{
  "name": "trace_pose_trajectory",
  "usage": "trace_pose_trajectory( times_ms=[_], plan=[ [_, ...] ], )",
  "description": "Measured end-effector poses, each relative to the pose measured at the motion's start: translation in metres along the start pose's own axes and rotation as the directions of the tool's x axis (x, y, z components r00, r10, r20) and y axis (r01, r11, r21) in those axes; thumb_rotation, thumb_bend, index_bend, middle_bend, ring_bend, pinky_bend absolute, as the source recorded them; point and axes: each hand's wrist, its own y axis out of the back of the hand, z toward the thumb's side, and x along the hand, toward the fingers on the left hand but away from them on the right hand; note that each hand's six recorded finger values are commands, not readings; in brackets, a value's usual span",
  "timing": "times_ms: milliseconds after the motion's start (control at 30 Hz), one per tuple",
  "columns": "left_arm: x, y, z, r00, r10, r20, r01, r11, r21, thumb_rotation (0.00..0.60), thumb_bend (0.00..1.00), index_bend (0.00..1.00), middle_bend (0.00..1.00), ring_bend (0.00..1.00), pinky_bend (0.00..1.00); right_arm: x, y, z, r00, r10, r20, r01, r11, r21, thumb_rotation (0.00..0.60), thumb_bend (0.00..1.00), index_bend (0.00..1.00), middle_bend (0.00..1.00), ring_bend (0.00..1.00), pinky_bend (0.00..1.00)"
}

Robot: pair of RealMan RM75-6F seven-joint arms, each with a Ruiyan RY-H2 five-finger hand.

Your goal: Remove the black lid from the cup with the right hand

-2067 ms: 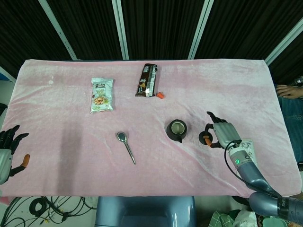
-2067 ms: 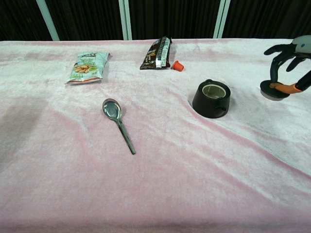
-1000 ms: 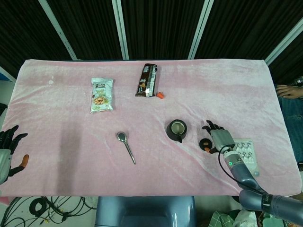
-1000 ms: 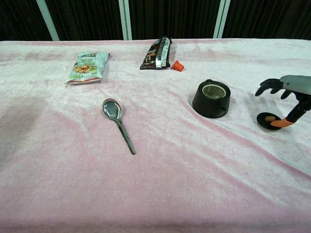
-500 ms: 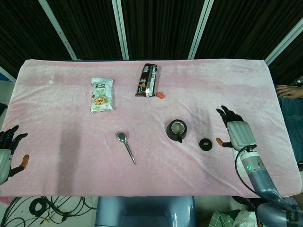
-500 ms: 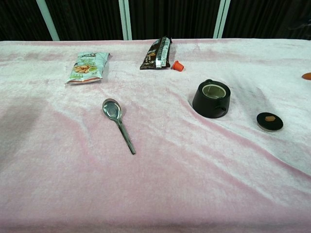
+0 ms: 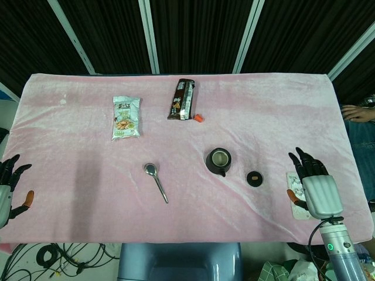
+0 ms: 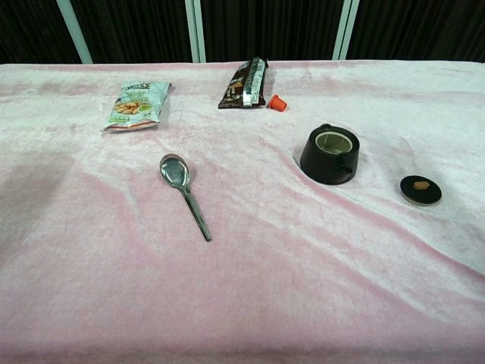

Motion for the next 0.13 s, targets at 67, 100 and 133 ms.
trace_pose_trajectory(
  times_ms=[67,100,133],
  plan=[
    [0.0001,0.0003,-0.0002,1.000,0.001,-0.001,-0.001,1.000,-0.002,0.600,0.42,0.17,0.00,0.00,0.02,0.0052,-0.0043,-0.0026,1.000,-0.018,0.004,0.018,1.000,0.009,0.600,0.19,0.07,0.00,0.09,0.17],
    [0.0002,0.0003,-0.0005,1.000,0.001,-0.002,-0.001,1.000,-0.003,0.600,0.42,0.17,0.00,0.00,0.02,0.0090,-0.0080,-0.0046,1.000,-0.028,0.008,0.027,0.999,0.016,0.600,0.19,0.07,0.00,0.09,0.17],
    [0.0002,0.0004,-0.0006,1.000,0.001,-0.002,-0.001,1.000,-0.003,0.600,0.42,0.17,0.00,0.00,0.02,0.0121,-0.0111,-0.0061,0.999,-0.034,0.011,0.033,0.999,0.021,0.600,0.19,0.07,0.00,0.09,0.17]
  ],
)
